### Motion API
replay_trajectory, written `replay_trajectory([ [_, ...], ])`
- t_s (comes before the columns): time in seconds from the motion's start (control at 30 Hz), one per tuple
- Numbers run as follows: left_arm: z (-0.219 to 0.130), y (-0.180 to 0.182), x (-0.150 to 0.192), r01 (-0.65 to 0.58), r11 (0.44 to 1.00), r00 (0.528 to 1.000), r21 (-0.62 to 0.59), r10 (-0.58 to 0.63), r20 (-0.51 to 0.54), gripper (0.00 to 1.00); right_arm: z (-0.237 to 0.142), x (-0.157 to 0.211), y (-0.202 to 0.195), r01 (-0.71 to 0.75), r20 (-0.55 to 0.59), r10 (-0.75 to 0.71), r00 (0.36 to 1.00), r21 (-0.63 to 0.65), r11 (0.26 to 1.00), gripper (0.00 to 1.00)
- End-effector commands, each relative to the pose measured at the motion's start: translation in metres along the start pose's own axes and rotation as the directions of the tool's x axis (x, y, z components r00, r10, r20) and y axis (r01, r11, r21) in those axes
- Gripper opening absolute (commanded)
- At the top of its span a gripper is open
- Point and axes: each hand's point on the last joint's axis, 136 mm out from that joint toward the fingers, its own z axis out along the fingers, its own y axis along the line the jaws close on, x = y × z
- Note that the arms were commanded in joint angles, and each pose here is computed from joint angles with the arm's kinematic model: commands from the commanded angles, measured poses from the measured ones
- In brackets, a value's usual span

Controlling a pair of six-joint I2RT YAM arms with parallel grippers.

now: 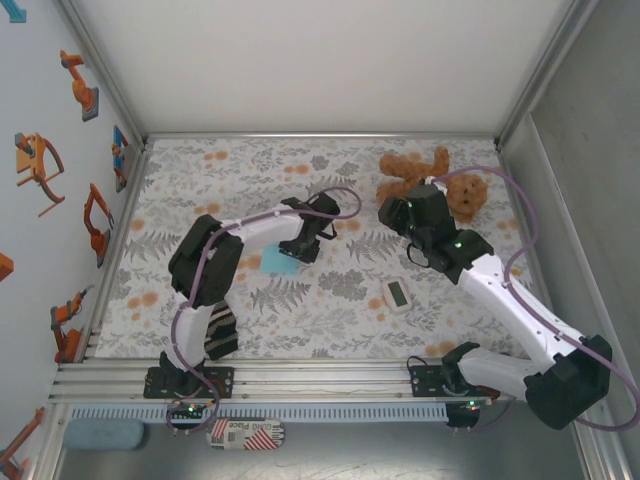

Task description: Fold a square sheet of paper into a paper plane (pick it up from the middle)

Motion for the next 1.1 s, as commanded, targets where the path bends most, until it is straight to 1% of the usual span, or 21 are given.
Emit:
replay_trajectory([
  [0.0,-0.036,-0.028,-0.012,0.113,0.940,0.992,0.323,-0.126,0.018,0.42,0.007,0.007,-0.006,-0.017,-0.036,0.018,0.999,0.033,0.999,0.66],
  [0.1,-0.063,-0.021,-0.021,0.188,0.858,0.971,0.478,-0.234,0.039,0.48,0.021,0.019,0.004,0.002,-0.113,-0.001,0.994,0.010,1.000,0.66],
  [0.2,-0.083,0.008,-0.021,0.276,0.793,0.931,0.543,-0.361,0.054,0.56,0.045,0.042,0.025,0.019,-0.216,-0.026,0.976,-0.037,0.999,0.65],
  [0.27,-0.089,0.036,-0.016,0.352,0.756,0.888,0.551,-0.456,0.058,0.61,0.061,0.062,0.048,0.049,-0.280,-0.070,0.957,-0.080,0.996,0.65],
  [0.3,-0.091,0.052,-0.011,0.392,0.738,0.862,0.549,-0.503,0.061,0.64,0.069,0.075,0.062,0.068,-0.313,-0.095,0.945,-0.097,0.993,0.62],
  [0.4,-0.091,0.097,0.010,0.505,0.700,0.782,0.505,-0.619,0.077,0.75,0.092,0.111,0.103,0.088,-0.393,-0.154,0.907,-0.180,0.980,0.48],
  [0.5,-0.086,0.136,0.037,0.601,0.656,0.702,0.456,-0.706,0.090,0.85,0.111,0.143,0.138,0.061,-0.445,-0.177,0.878,-0.261,0.963,0.39],
  [0.6,-0.082,0.161,0.059,0.667,0.612,0.637,0.426,-0.764,0.100,0.93,0.128,0.170,0.165,0.027,-0.497,-0.191,0.846,-0.318,0.948,0.36],
  [0.67,-0.080,0.171,0.068,0.690,0.586,0.607,0.425,-0.788,0.101,0.97,0.137,0.185,0.176,0.015,-0.531,-0.202,0.823,-0.335,0.942,0.34],
  [0.77,-0.078,0.178,0.075,0.705,0.568,0.587,0.425,-0.803,0.101,1.00,0.155,0.205,0.182,0.009,-0.566,-0.208,0.798,-0.334,0.943,0.33],
  [0.83,-0.077,0.180,0.078,0.712,0.562,0.581,0.420,-0.808,0.097,0.99,0.164,0.213,0.181,0.008,-0.579,-0.207,0.789,-0.327,0.945,0.32],
  [0.93,-0.073,0.178,0.077,0.715,0.555,0.583,0.425,-0.809,0.075,0.97,0.175,0.223,0.175,0.021,-0.595,-0.209,0.776,-0.308,0.951,0.32],
  [1.07,-0.068,0.171,0.073,0.714,0.542,0.591,0.443,-0.806,0.034,0.96,0.181,0.239,0.160,0.042,-0.626,-0.218,0.748,-0.283,0.958,0.32],
])
